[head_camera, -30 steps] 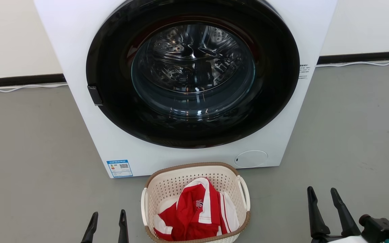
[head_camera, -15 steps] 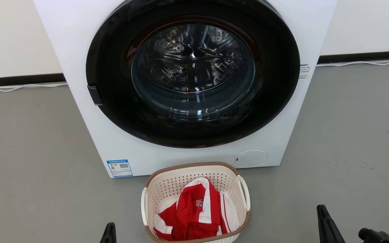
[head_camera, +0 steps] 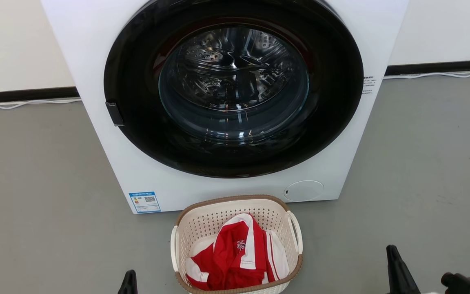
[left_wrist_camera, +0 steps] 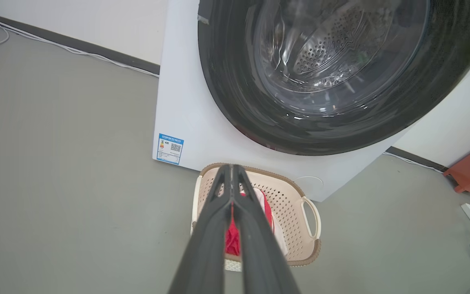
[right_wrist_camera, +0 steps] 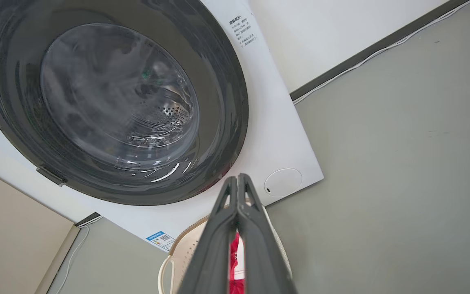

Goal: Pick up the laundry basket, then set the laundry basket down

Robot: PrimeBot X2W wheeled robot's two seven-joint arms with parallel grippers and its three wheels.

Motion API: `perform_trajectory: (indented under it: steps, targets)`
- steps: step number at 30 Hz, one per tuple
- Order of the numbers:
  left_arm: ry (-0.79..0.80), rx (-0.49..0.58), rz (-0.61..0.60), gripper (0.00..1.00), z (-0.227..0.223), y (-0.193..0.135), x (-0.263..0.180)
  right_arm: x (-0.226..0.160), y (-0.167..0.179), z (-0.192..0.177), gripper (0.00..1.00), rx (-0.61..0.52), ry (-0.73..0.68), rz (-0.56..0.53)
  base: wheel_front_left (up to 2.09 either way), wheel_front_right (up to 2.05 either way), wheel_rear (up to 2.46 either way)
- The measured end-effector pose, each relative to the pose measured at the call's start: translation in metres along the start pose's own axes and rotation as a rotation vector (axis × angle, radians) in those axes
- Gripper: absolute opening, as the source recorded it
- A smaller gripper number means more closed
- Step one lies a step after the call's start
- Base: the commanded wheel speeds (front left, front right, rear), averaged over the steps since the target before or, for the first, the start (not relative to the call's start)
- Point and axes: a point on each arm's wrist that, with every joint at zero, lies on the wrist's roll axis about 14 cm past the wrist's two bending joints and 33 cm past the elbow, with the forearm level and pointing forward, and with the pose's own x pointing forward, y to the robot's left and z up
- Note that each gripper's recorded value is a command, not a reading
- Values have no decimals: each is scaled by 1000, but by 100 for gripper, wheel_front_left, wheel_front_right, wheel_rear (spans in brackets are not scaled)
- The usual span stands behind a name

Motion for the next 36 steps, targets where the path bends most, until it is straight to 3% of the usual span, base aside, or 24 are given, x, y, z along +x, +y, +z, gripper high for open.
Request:
perform_trajectory:
  steps: [36]
  targets:
    - [45, -413, 3, 0, 7, 4, 22, 15, -3, 10, 0, 370, 3, -37, 0, 0, 0]
